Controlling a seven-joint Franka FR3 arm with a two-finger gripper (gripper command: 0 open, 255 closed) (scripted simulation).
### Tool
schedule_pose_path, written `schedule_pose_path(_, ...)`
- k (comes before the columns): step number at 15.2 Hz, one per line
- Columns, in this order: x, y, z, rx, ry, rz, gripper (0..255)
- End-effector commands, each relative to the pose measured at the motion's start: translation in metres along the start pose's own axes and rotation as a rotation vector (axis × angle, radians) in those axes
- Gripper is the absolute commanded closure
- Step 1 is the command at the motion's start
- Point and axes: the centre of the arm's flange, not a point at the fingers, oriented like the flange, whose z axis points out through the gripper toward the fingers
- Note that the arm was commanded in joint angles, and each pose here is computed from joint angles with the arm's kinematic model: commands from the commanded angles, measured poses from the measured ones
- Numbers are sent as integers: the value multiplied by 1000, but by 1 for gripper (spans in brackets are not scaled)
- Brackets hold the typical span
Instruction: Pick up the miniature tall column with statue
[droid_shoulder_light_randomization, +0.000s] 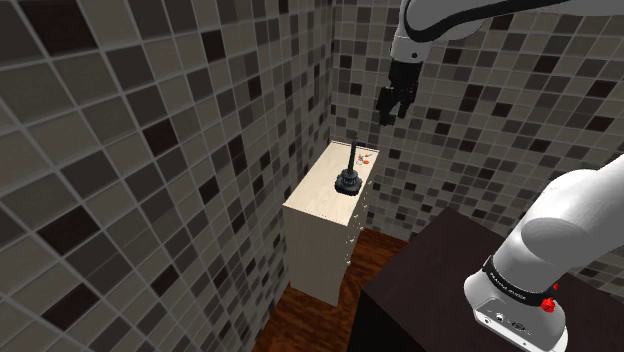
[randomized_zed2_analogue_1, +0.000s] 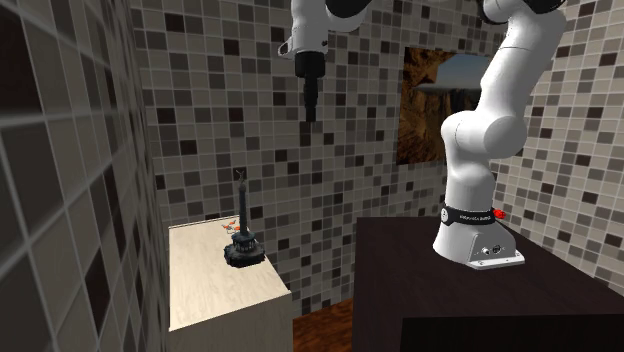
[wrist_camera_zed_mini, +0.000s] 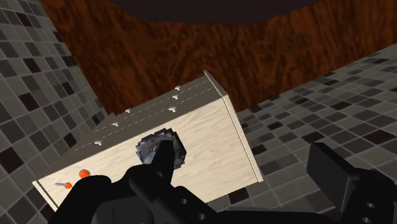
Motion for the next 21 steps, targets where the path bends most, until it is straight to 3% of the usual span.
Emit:
schedule_pose_path(1, 25, 11, 11, 10, -12, 9, 0)
schedule_pose_path(19, 223, 134, 120, 99, -115, 86, 0)
schedule_pose_path(21, 229, 138, 129, 102, -118, 89, 0)
